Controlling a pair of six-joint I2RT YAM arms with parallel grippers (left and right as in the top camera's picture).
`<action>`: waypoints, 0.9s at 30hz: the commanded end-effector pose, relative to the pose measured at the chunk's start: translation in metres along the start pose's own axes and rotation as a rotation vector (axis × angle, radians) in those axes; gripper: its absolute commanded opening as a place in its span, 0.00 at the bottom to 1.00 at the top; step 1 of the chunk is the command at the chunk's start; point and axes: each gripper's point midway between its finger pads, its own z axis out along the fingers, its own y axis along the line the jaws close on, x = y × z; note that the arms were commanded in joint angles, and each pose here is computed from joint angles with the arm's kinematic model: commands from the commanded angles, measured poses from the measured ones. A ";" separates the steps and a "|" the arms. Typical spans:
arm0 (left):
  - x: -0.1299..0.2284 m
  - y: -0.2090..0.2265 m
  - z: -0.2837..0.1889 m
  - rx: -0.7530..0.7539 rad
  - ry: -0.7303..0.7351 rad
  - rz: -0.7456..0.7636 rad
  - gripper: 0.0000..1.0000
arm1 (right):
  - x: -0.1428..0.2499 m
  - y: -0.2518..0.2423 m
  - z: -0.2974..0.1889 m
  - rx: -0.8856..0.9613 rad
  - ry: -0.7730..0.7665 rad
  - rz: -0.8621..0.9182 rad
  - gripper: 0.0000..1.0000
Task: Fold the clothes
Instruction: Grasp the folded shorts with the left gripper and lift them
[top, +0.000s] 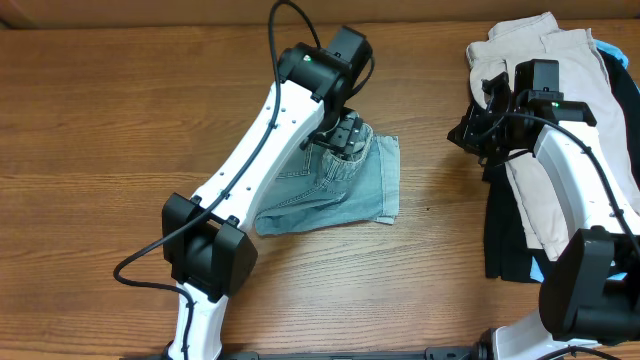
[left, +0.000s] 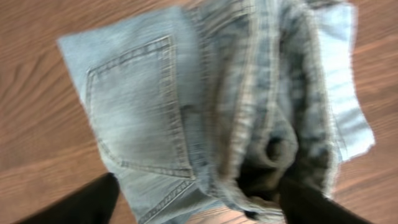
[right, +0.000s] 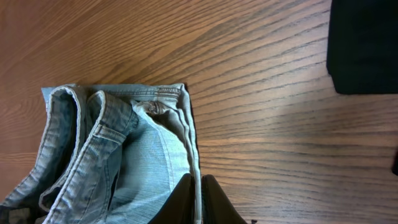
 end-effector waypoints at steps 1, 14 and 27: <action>0.006 0.021 0.023 -0.046 0.043 -0.064 0.40 | -0.011 0.010 -0.017 -0.005 -0.056 -0.028 0.09; 0.034 -0.076 0.094 0.171 0.091 0.144 0.18 | -0.010 0.009 -0.017 -0.003 -0.053 -0.027 0.09; 0.070 -0.112 0.139 0.035 0.152 0.458 0.57 | -0.009 0.004 -0.017 0.024 -0.051 -0.022 0.10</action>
